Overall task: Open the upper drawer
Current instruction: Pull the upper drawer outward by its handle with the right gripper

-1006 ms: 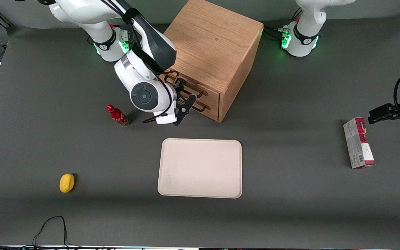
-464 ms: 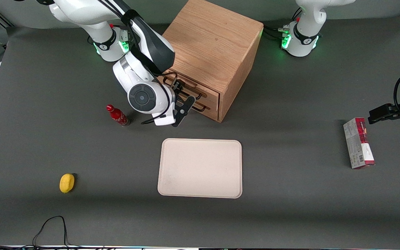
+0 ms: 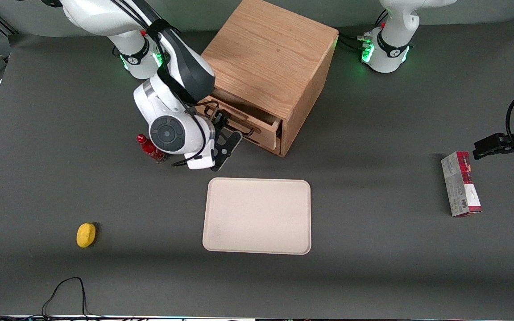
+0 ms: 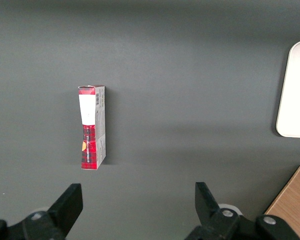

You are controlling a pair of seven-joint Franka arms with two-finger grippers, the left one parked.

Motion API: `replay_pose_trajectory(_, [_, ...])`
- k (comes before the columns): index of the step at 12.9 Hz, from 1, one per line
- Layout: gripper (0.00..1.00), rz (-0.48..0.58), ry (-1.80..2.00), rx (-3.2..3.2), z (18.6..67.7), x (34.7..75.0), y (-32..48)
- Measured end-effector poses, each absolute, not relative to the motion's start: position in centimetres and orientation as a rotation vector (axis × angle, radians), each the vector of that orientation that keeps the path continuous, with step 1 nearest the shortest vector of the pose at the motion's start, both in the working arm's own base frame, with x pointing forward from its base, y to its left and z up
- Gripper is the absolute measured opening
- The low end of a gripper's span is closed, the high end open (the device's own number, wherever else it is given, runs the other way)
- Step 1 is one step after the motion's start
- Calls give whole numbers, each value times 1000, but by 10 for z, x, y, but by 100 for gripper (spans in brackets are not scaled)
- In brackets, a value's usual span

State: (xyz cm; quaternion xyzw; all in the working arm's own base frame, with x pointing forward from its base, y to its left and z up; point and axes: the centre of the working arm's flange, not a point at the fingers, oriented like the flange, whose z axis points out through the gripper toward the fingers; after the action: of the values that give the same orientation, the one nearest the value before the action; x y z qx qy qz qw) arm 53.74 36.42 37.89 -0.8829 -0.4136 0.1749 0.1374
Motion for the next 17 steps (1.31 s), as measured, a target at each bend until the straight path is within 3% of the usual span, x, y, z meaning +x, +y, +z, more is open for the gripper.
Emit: replay_pose_trajectory(17, [100,404,-1079,-2601,377,599,319])
